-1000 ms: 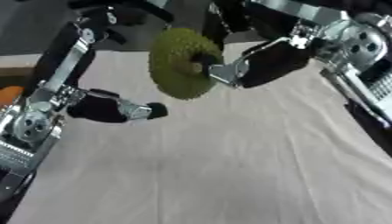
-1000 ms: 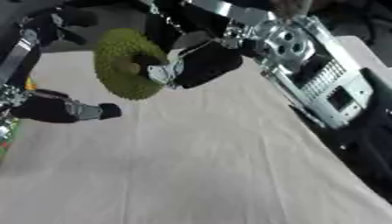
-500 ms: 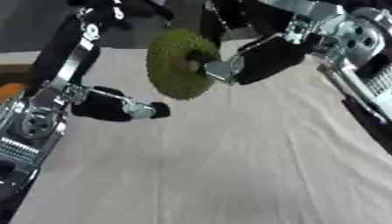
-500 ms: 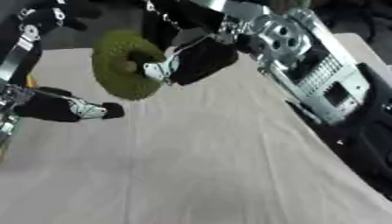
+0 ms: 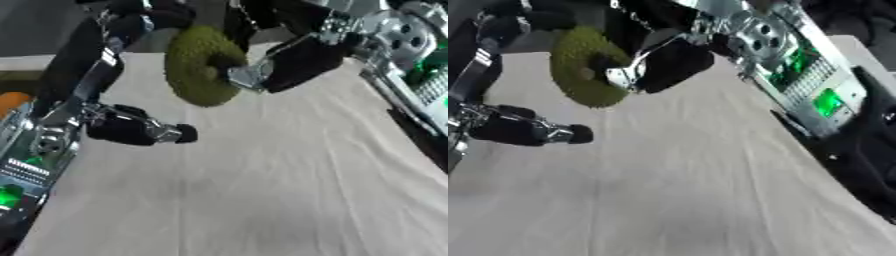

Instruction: Pick up the objects with one hand, pass them to the other hand, and then place them into the box on the other side of the table.

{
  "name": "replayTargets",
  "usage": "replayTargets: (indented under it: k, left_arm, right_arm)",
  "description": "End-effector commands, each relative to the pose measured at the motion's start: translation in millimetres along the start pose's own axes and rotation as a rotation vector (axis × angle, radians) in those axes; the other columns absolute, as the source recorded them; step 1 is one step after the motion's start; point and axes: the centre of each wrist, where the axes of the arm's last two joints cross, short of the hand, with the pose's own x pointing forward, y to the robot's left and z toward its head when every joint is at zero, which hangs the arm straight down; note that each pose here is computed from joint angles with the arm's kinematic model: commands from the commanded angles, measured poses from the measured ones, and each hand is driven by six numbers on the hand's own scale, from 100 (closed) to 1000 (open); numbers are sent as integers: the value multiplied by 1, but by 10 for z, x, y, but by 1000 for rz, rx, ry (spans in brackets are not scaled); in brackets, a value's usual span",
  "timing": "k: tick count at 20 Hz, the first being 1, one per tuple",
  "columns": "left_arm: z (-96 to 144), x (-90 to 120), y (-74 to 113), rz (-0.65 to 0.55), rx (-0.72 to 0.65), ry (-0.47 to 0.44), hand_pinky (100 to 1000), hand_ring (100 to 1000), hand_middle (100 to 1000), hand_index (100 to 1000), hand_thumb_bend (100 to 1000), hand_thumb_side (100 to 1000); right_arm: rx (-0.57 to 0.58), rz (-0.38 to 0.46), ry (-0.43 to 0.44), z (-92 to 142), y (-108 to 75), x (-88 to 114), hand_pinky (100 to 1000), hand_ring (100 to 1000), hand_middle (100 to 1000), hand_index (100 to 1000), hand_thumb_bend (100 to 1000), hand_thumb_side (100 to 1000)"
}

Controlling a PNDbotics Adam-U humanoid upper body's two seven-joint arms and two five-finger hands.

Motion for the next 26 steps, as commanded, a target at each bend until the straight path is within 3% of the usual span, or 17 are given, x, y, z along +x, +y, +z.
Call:
replayTargets:
  k: [1,9,13,14,16,21,26]
  left_arm:
    - [-58,17,33,-4,15,-16,712,796,744,827,933,108]
    - [-91,-2,-18,-2,74,35,695,783,726,831,874,126]
    - [-112,2,-38,-3,124,34,661,756,678,797,740,182]
    - [-115,0,-47,-1,138,36,650,747,658,777,657,194]
    - [-116,-4,-67,4,163,39,636,733,633,754,580,203]
    - [-112,-17,-98,18,190,40,604,686,572,682,421,158]
    - [-115,-14,-116,35,188,31,591,665,546,631,354,172]
  right_arm:
    - [-12,22,-30,5,-52,104,646,533,345,443,258,100]
    - [-3,18,-39,-6,-49,121,646,537,345,442,255,100]
    - [3,17,-41,-10,-48,126,646,537,345,442,257,100]
    - [3,17,-41,-10,-47,126,646,538,345,442,257,100]
    - [6,17,-40,-11,-45,127,647,538,345,442,257,100]
    - [6,18,-42,-12,-47,129,646,538,345,441,257,100]
    - [7,17,-38,-10,-46,126,645,538,344,441,259,100]
